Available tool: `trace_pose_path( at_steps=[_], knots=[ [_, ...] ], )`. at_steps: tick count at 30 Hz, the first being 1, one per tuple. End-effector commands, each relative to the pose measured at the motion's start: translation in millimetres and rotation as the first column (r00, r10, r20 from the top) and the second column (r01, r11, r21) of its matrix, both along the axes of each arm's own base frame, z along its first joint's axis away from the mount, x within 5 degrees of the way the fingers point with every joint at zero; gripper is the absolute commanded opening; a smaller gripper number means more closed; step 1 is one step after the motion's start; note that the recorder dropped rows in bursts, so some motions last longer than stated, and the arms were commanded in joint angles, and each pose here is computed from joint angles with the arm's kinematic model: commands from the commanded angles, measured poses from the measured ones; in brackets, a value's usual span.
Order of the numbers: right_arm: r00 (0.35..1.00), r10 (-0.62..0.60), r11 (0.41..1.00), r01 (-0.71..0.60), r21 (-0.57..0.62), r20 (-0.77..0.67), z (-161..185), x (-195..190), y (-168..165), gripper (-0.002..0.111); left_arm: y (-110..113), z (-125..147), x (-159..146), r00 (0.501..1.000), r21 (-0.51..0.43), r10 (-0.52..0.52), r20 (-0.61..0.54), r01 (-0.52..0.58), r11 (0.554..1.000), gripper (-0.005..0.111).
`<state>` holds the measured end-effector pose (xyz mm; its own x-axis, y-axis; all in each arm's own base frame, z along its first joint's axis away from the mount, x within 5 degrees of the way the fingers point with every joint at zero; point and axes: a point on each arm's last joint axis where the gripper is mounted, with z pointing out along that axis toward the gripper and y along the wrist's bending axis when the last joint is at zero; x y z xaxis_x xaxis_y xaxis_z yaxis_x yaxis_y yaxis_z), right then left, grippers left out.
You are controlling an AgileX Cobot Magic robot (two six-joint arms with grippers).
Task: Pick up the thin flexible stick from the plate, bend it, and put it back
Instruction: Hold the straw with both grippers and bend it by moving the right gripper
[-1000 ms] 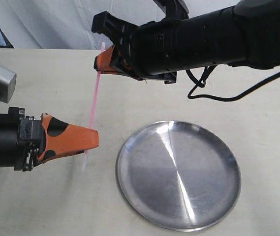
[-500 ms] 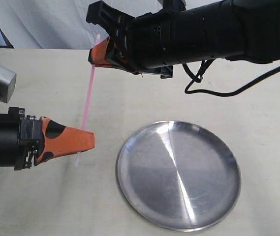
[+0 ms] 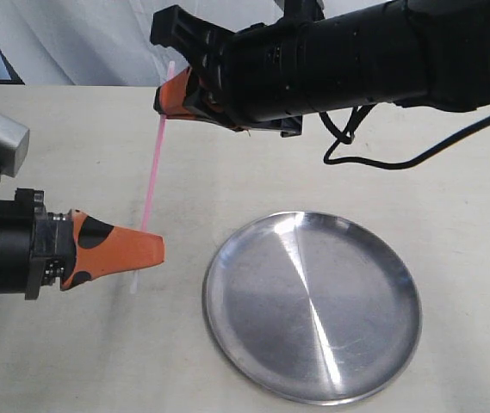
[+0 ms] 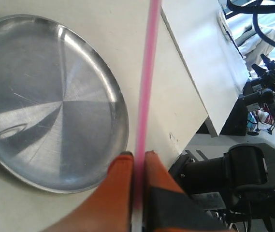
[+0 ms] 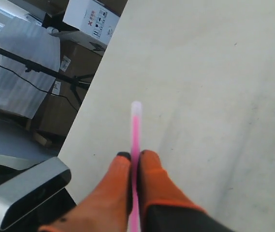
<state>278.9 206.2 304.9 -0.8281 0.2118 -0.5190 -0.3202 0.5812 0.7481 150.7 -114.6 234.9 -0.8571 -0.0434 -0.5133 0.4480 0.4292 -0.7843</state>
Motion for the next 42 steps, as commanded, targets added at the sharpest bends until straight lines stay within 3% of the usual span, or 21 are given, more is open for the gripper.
trace_pose_path(
  at_steps=[1,5,7,18,20,22,26,35,42],
  knots=[
    [0.999,0.014,1.000,-0.013,-0.009,0.036,4.0,-0.7,0.2,0.007,-1.0,1.8,0.1,1.000,0.003,-0.011,0.014,0.011,1.000,0.000],
    [1.000,0.013,1.000,-0.013,-0.015,0.022,-1.2,1.8,1.7,0.039,-1.0,1.8,0.1,1.000,0.005,-0.015,0.022,0.014,1.000,0.000],
    [1.000,0.012,1.000,-0.012,-0.016,0.013,-3.8,3.0,2.4,0.048,-1.0,1.8,0.1,0.999,0.007,-0.017,0.028,0.017,1.000,0.000],
    [0.999,-0.031,1.000,0.030,-0.005,-0.037,-18.4,12.6,5.9,0.049,-1.6,2.1,-1.6,0.998,0.008,-0.044,0.043,0.043,0.999,0.000],
    [0.999,-0.028,1.000,0.028,-0.007,-0.026,-18.0,12.9,5.9,0.046,-1.6,1.9,-1.7,0.998,0.009,-0.045,0.044,0.045,0.999,0.000],
    [0.999,-0.029,1.000,0.028,-0.006,-0.026,-17.9,12.9,6.0,0.037,-1.5,1.8,-1.8,0.998,0.011,-0.046,0.044,0.046,0.999,0.000],
    [1.000,-0.013,1.000,0.013,-0.020,-0.001,-17.9,12.8,6.1,-0.001,-1.5,1.8,-1.8,0.998,0.011,-0.046,0.044,0.046,0.999,0.000],
    [0.997,0.052,0.996,-0.048,-0.072,0.060,-18.9,10.7,6.7,0.000,-4.8,15.1,0.9,0.991,-0.018,-0.092,0.101,0.094,0.995,0.000],
    [0.992,0.089,0.990,-0.078,-0.120,0.094,-20.7,9.9,6.2,0.000,-5.1,24.0,8.8,0.987,-0.006,-0.065,0.144,0.066,0.998,0.000]
  ],
)
